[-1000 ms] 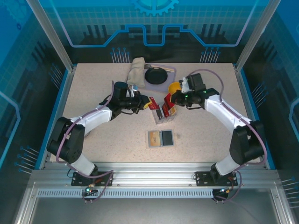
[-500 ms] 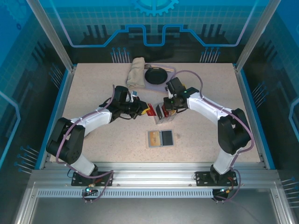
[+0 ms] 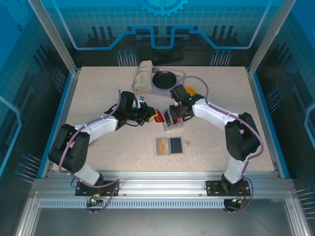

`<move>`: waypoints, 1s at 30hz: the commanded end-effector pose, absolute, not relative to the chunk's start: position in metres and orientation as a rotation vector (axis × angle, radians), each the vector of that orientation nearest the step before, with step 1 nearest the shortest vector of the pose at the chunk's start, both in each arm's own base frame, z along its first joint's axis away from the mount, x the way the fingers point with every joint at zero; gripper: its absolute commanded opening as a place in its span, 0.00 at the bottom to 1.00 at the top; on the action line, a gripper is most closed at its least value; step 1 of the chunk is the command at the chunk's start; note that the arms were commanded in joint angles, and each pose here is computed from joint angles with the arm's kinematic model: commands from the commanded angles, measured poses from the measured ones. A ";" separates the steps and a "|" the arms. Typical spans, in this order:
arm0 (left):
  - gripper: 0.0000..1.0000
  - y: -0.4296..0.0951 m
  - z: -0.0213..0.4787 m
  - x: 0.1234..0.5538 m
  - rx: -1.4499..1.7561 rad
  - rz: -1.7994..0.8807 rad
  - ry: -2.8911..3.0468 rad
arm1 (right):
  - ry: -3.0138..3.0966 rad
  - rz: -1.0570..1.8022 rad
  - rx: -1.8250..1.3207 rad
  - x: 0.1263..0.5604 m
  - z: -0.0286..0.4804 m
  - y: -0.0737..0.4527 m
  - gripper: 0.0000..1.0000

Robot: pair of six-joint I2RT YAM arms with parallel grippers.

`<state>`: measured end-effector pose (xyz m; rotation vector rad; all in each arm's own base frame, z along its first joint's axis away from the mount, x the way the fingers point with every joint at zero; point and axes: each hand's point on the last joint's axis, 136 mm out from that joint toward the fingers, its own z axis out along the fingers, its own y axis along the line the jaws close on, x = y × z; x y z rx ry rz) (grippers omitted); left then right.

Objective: Put the credit cards into the card holder

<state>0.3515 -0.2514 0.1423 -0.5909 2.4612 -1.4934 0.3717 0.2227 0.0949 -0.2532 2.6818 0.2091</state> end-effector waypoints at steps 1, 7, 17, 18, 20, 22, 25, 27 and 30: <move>0.07 -0.257 0.157 0.350 -0.529 -1.561 2.414 | 2.649 0.224 -0.222 0.369 0.119 0.219 0.21; 0.07 -0.267 0.175 0.351 -0.434 -1.620 2.348 | 2.593 0.574 -0.135 0.349 0.161 0.224 0.32; 0.08 -0.283 0.210 0.357 -0.317 -1.807 2.220 | 2.461 1.293 -0.060 0.335 0.198 0.245 0.45; 0.08 -0.285 0.211 0.358 -0.309 -1.819 2.218 | 2.450 1.336 -0.063 0.336 0.199 0.247 0.45; 0.08 -0.288 0.215 0.360 -0.294 -1.839 2.207 | 2.434 1.399 -0.052 0.338 0.200 0.249 0.44; 0.08 -0.290 0.218 0.362 -0.288 -1.850 2.201 | 2.421 1.427 -0.054 0.338 0.201 0.250 0.44; 0.08 -0.294 0.222 0.364 -0.269 -1.871 2.191 | 2.414 1.460 -0.070 0.338 0.203 0.253 0.44; 0.08 -0.297 0.225 0.364 -0.252 -1.885 2.185 | 2.419 1.471 -0.071 0.339 0.202 0.255 0.44; 0.09 -0.302 0.230 0.364 -0.224 -1.909 2.175 | 2.417 1.487 -0.069 0.341 0.202 0.256 0.44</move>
